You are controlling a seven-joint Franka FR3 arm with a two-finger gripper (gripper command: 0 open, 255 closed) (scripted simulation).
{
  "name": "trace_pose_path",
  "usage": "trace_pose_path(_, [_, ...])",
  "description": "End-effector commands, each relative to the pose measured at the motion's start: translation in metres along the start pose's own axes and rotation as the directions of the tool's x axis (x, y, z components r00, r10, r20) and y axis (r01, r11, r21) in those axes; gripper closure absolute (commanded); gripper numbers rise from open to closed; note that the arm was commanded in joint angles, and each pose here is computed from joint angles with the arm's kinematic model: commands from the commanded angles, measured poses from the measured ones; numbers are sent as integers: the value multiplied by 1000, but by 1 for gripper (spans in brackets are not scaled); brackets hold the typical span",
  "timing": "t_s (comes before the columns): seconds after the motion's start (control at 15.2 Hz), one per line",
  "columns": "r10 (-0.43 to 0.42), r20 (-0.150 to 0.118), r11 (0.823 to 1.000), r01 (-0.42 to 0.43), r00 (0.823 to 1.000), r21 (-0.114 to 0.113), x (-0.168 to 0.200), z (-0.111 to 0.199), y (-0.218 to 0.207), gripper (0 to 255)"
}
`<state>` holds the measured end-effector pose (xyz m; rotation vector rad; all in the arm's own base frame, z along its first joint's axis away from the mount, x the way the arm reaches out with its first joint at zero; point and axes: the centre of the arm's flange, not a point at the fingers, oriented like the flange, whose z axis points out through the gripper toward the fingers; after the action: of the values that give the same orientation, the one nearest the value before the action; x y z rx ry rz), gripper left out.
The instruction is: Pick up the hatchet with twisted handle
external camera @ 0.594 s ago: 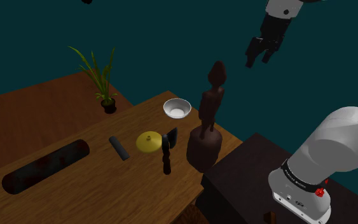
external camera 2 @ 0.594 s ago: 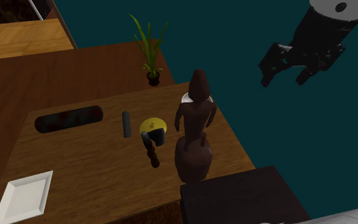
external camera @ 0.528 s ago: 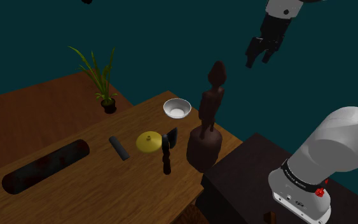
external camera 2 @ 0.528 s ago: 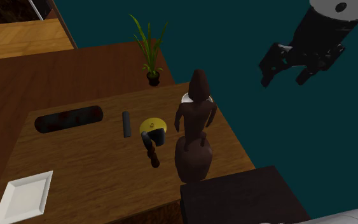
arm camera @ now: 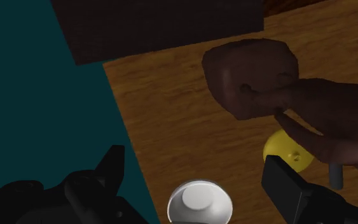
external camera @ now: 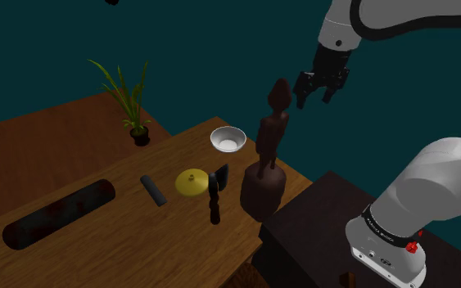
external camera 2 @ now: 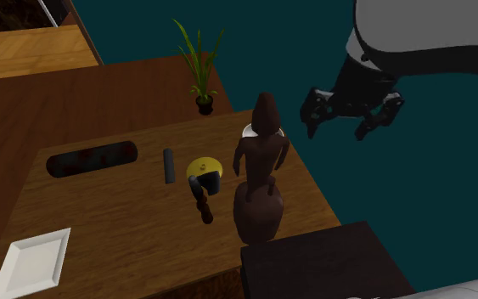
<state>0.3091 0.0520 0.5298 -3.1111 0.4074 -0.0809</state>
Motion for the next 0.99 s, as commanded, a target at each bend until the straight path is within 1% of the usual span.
trace_pose_path(0.0, [11, -14, 1000, -11, 1000, -2, -13, 7, -33, 0])
trace_pose_path(0.2, [70, -14, 998, -70, 997, -10, -22, 25, -69, 0])
trace_pose_path(0.46, [147, -14, 989, -148, 989, -20, -29, 49, -117, 0])
trace_pose_path(0.66, [205, -15, 978, -205, 979, -28, -33, 68, -153, 0])
trace_pose_path(0.92, [281, -17, 959, -281, 960, -38, -34, 93, -201, 0])
